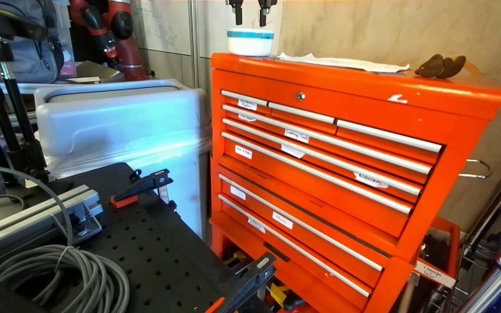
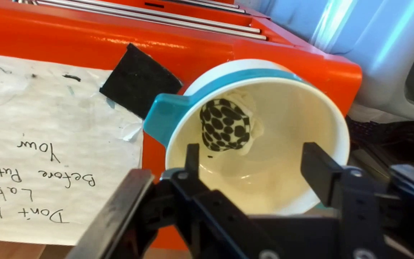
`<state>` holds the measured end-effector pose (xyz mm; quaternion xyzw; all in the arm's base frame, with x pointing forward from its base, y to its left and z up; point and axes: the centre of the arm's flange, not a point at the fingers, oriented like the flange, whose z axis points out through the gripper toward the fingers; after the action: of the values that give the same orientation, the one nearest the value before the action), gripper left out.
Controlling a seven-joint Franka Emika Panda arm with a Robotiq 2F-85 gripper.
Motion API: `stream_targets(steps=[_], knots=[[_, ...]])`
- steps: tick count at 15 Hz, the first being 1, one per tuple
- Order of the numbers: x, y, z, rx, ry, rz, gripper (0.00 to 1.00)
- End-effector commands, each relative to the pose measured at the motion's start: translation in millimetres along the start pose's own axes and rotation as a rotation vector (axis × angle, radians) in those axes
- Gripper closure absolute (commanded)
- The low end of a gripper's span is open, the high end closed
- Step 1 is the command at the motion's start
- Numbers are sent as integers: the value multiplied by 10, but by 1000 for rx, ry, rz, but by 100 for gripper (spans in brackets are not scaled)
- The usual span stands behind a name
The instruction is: Take the plush toy out of the white pot
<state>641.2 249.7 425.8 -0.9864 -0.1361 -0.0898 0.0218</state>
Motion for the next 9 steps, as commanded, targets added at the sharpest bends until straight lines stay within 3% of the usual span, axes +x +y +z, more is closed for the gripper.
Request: stream_targets(steps=[1,7,8,9], knots=[[86,-17,23,-29,-6,-27,58],[80,-64,97,-50,-9,-58,99],[75,-78,120,-58,-12,-65,71],[71,-88,139,-66,-13,-72,64]])
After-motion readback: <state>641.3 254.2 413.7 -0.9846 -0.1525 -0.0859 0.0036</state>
